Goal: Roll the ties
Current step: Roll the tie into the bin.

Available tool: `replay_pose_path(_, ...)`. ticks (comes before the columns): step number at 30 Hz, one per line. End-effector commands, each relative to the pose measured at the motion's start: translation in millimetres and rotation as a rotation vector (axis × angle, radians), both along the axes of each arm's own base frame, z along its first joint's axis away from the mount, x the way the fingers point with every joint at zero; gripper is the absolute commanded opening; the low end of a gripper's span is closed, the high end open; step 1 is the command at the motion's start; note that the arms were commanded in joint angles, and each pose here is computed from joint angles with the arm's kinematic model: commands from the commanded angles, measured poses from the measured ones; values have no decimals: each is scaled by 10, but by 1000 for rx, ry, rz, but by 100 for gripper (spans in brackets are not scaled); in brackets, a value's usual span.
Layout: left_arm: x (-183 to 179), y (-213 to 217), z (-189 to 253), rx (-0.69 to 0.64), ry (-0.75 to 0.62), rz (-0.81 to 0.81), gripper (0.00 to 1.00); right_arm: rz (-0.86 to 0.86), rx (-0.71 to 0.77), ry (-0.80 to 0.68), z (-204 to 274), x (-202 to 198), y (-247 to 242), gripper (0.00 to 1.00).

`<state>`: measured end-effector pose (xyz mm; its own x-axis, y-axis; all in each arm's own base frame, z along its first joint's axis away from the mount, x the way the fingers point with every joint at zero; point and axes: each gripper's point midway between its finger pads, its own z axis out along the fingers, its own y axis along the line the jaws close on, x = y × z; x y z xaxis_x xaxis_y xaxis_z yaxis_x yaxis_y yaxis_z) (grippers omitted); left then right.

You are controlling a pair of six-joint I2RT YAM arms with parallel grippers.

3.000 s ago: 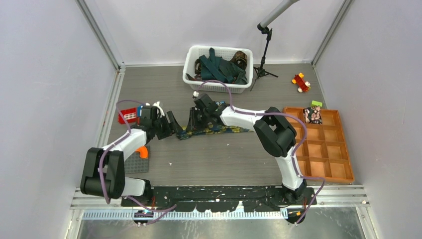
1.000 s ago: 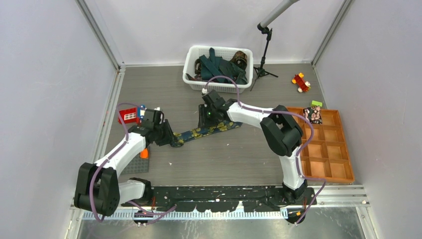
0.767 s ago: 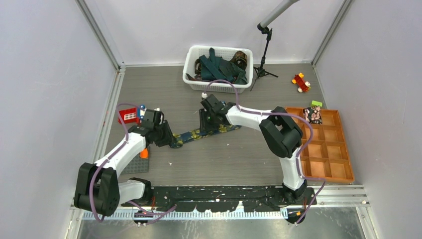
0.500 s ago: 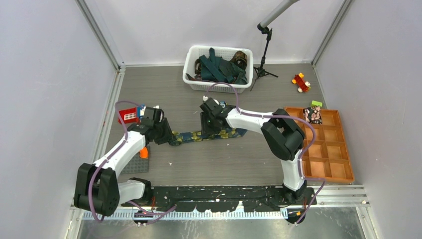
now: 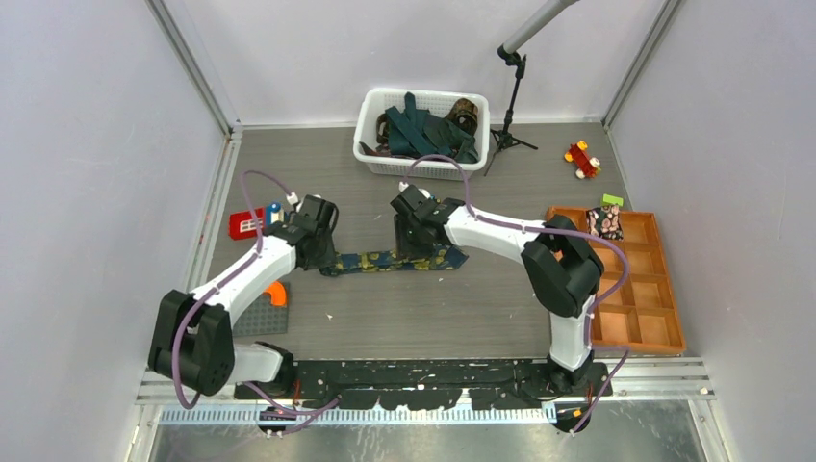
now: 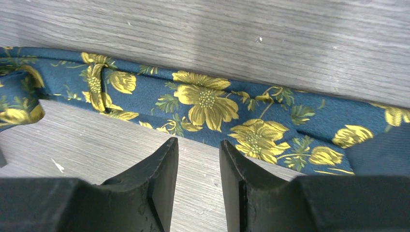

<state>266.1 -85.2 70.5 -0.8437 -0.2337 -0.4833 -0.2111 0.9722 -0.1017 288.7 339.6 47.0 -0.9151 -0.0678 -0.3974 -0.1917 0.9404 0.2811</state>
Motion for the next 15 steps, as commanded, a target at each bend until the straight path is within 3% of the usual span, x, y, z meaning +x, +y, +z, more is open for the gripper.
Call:
replay_pose_path(1, 99, 163, 101, 208, -24, 5, 26, -21, 75, -124, 650, 164, 23, 42)
replay_pose_path(8, 176, 161, 110, 452, 9, -42, 27, -45, 86, -152, 828, 169, -118, 42)
replay_pose_path(15, 291, 47, 144, 613, 10, -69, 28, -66, 96, -171, 930, 153, -257, 42)
